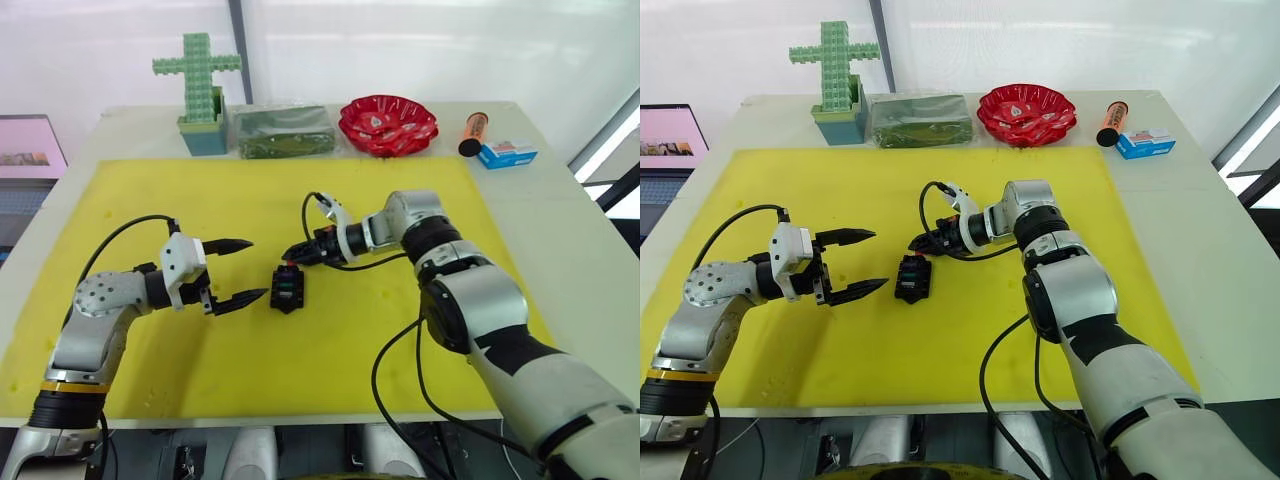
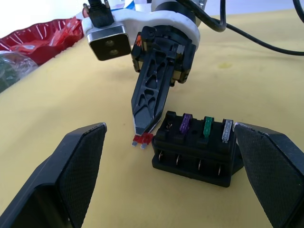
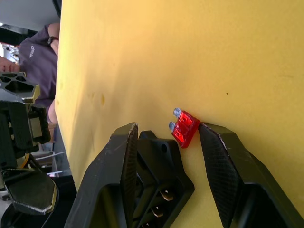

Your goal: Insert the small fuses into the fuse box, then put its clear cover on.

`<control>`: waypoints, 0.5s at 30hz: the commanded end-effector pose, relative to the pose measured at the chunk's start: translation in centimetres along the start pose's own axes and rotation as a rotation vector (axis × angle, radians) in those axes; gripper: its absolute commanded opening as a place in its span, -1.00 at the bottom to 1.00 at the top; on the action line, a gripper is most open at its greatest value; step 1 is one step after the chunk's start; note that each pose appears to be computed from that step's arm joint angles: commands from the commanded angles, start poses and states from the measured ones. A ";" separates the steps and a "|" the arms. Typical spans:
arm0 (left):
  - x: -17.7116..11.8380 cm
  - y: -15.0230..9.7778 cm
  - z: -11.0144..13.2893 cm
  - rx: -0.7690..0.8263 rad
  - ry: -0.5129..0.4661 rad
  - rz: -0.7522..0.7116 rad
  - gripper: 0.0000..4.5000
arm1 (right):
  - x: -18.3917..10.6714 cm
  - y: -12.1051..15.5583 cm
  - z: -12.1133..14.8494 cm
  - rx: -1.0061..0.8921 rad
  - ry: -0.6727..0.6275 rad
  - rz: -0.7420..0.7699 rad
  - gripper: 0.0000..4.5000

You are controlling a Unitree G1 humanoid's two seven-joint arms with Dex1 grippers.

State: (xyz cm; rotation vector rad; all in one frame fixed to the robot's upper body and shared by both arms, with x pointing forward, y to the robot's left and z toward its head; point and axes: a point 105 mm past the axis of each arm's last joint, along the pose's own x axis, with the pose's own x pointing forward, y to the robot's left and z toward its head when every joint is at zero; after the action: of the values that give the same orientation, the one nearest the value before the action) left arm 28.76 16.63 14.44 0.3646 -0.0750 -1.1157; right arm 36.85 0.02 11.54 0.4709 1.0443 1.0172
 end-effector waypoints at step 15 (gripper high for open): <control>-0.5 0.3 1.1 0.042 -0.017 0.012 1.00 | -0.2 0.1 0.5 -0.024 -0.020 -0.009 -0.98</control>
State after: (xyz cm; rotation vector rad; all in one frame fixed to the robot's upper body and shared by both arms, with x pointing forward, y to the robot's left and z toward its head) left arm 28.75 16.64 14.42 0.3644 -0.0744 -1.1159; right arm 36.97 -0.08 11.25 0.4421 1.0442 1.0012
